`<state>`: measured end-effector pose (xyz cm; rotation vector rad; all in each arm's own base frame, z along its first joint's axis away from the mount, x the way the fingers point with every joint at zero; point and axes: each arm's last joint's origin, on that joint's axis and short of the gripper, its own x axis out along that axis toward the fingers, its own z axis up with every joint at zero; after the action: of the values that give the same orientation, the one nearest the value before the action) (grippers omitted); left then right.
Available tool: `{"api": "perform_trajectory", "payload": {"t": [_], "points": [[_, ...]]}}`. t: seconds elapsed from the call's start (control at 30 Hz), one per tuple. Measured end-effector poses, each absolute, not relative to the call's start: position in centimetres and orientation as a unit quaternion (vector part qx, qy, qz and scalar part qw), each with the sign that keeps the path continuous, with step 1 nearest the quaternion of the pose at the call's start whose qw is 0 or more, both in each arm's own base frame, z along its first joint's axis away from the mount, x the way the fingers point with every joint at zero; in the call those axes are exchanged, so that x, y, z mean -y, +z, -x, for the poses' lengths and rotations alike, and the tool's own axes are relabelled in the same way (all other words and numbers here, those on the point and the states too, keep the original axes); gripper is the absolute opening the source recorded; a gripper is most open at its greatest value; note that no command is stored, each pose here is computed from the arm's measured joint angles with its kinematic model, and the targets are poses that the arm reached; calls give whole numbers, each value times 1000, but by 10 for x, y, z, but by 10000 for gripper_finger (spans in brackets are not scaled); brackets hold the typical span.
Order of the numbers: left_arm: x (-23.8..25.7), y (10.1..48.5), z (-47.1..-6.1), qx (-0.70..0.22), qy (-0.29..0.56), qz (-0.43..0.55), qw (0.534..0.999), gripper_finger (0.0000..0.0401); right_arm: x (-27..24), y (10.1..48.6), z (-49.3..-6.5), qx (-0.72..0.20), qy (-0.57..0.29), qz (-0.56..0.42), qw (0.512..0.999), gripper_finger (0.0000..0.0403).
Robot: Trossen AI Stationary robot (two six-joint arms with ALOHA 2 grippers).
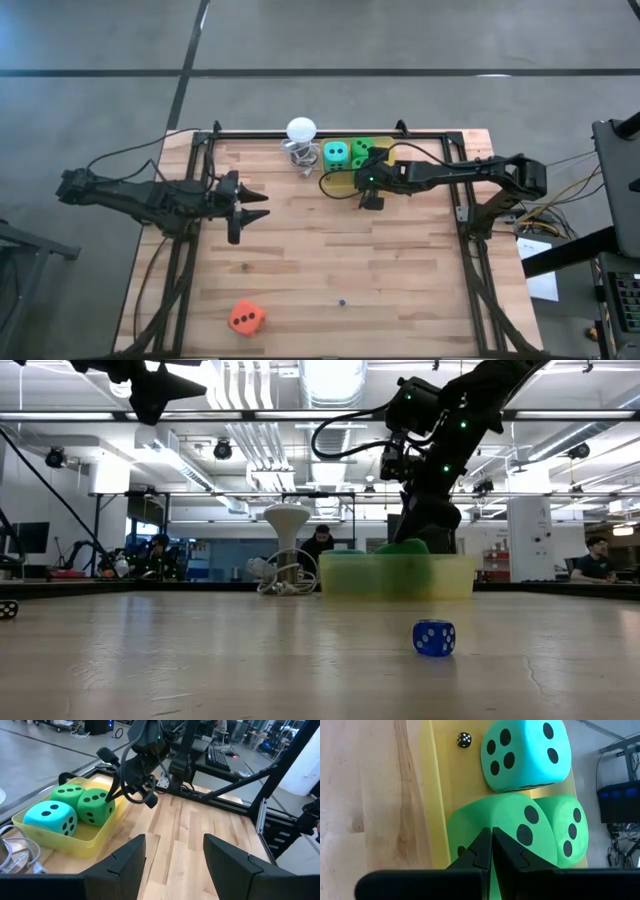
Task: Pick & Place Dice
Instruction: Put the large green dice into the yellow bin
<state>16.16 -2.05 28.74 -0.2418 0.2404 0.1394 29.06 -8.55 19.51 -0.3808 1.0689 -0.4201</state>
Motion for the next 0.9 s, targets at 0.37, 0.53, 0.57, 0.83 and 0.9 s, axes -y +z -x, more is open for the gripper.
{"api": "perform_trajectory", "payload": {"t": [0.37,0.53,0.57,0.83,0.9], "points": [[20,286,-161,-125,71,119,982,203,84,195,-290,-502,-197,166,826,9],[20,286,-161,-126,71,114,983,203,80,192,-289,-508,-163,139,834,43],[20,286,-161,-126,71,112,983,203,80,192,-289,-509,-162,138,834,56],[20,285,-161,-132,71,109,983,203,80,197,-290,-504,-181,114,837,162],[20,284,-161,-137,72,108,982,203,80,204,-290,-498,-189,104,840,179]]}}
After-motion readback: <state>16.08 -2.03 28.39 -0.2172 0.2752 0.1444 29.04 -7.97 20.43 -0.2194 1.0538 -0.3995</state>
